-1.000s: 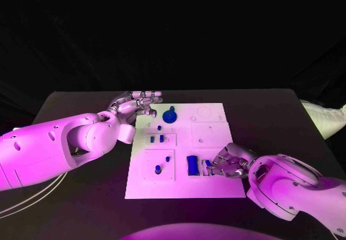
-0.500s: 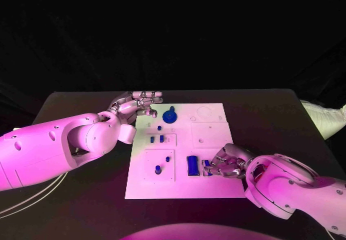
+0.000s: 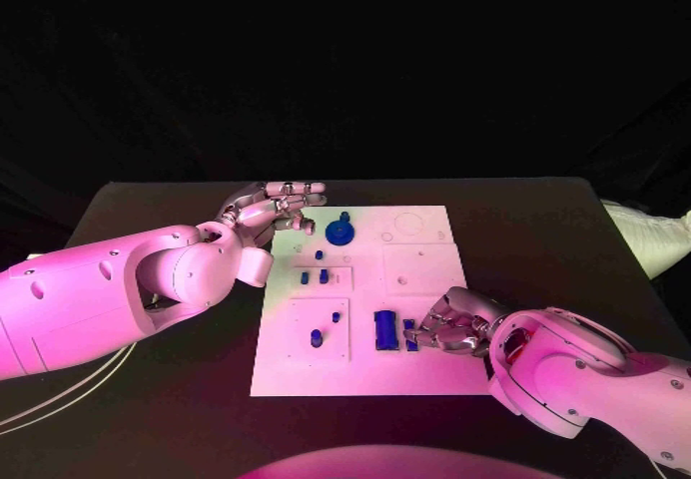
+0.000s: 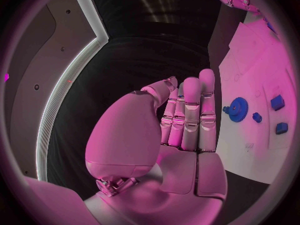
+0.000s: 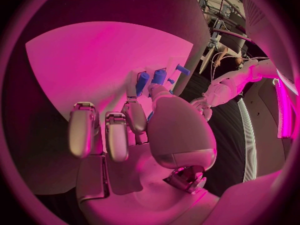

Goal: Assemble the parts on the task board

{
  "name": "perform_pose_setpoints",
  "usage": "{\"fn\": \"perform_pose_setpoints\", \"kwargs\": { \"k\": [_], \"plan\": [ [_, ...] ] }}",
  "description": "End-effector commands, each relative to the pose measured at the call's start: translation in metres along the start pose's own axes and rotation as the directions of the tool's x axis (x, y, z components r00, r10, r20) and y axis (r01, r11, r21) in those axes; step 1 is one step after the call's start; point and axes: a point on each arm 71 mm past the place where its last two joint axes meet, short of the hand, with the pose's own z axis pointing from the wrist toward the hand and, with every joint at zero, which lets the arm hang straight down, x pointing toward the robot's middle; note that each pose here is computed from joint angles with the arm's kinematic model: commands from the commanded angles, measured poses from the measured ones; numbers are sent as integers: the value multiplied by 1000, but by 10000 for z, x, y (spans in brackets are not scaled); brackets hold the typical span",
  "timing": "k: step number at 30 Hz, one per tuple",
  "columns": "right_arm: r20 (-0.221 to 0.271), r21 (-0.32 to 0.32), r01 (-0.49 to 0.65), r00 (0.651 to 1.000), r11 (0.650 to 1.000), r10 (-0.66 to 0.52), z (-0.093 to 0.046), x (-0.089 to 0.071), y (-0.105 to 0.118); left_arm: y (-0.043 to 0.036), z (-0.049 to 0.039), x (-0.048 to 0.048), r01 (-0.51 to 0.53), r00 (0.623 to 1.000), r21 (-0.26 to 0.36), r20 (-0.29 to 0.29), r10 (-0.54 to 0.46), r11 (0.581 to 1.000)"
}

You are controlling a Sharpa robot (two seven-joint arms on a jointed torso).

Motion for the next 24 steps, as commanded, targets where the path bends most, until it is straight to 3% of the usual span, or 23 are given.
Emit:
{"fn": "perform_pose_setpoints", "kwargs": {
  "k": [1, 11, 24],
  "plan": [
    [3, -17, 20, 1000, 1000, -20, -4, 10, 24, -4, 2, 29, 3, 1000, 5, -23, -3, 1000],
    [25, -30, 31, 999, 999, -30, -10, -13, 18, -4, 1, 26, 3, 1000, 4, -23, -3, 1000],
    [10, -44, 77, 997, 996, -76, -68, -30, -62, -7, -5, 11, 2, 1000, 4, -20, -2, 1000]
  ]
}}
